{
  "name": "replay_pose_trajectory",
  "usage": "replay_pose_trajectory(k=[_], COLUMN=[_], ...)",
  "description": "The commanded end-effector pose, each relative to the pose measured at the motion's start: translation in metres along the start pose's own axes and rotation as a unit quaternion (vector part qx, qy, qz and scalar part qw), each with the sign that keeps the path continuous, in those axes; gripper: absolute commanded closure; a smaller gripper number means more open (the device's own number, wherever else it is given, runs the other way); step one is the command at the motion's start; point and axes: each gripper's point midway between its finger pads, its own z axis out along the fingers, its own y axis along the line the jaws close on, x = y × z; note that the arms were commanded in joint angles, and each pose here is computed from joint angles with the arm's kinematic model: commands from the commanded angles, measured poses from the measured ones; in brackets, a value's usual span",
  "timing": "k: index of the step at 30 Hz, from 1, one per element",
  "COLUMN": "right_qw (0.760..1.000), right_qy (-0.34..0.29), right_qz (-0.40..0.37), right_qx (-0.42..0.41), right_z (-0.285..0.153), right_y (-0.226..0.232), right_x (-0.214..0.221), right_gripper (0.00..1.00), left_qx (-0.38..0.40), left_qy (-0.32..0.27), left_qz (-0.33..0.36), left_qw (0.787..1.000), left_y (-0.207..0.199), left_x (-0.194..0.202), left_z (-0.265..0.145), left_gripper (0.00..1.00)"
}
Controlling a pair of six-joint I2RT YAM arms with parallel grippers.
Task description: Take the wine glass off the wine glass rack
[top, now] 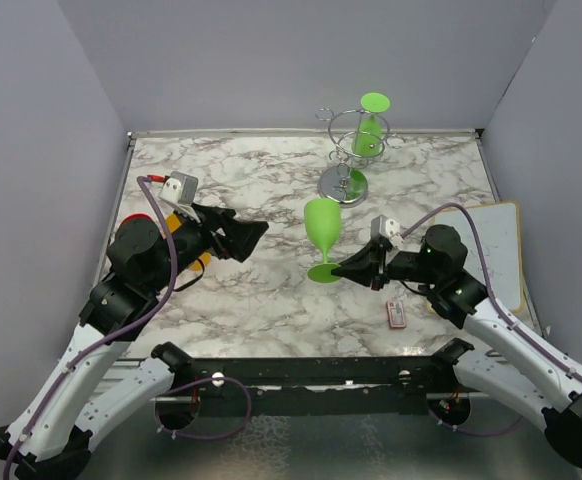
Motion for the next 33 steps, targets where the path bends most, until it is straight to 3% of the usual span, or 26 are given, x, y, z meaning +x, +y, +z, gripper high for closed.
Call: replay_pose_trajectory(k=[1,6,10,19,27,33], right_qw=[0.983,0.937,0.882,0.799,0.771,0.766], right_qy=[-0.062,-0.089,-0.091,-0.129,-0.120,-0.113], right_qz=[-0.157,-0.319,-0.441,-0.550,-0.595,-0.606], right_qx=[-0.067,-0.113,-0.143,-0.205,-0.190,-0.182], right_z=[-0.003,-0.004,-0.006,-0.009,0.002,0.004], right_y=[0.022,0.033,0.039,0.063,0.062,0.058], right_x=[-0.024,-0.035,-0.033,0.003,0.015,0.016], right_gripper=[0.99,0.99,0.99,0.99,0.99,0.99], left_qx=[-0.073,-0.106,-0.115,-0.136,-0.036,0.054], left_qy=[-0.024,-0.022,-0.003,0.051,0.131,0.212], left_qz=[0.008,-0.006,-0.002,0.036,0.002,-0.045], left_qw=[0.997,0.994,0.993,0.989,0.991,0.975], left_y=[0.021,0.030,0.034,0.030,-0.007,-0.035], left_x=[-0.014,-0.013,-0.007,-0.026,-0.001,0.033], left_z=[-0.015,-0.020,-0.017,-0.012,-0.003,0.003], left_gripper=[0.05,0.05,0.05,0.02,0.04,0.13])
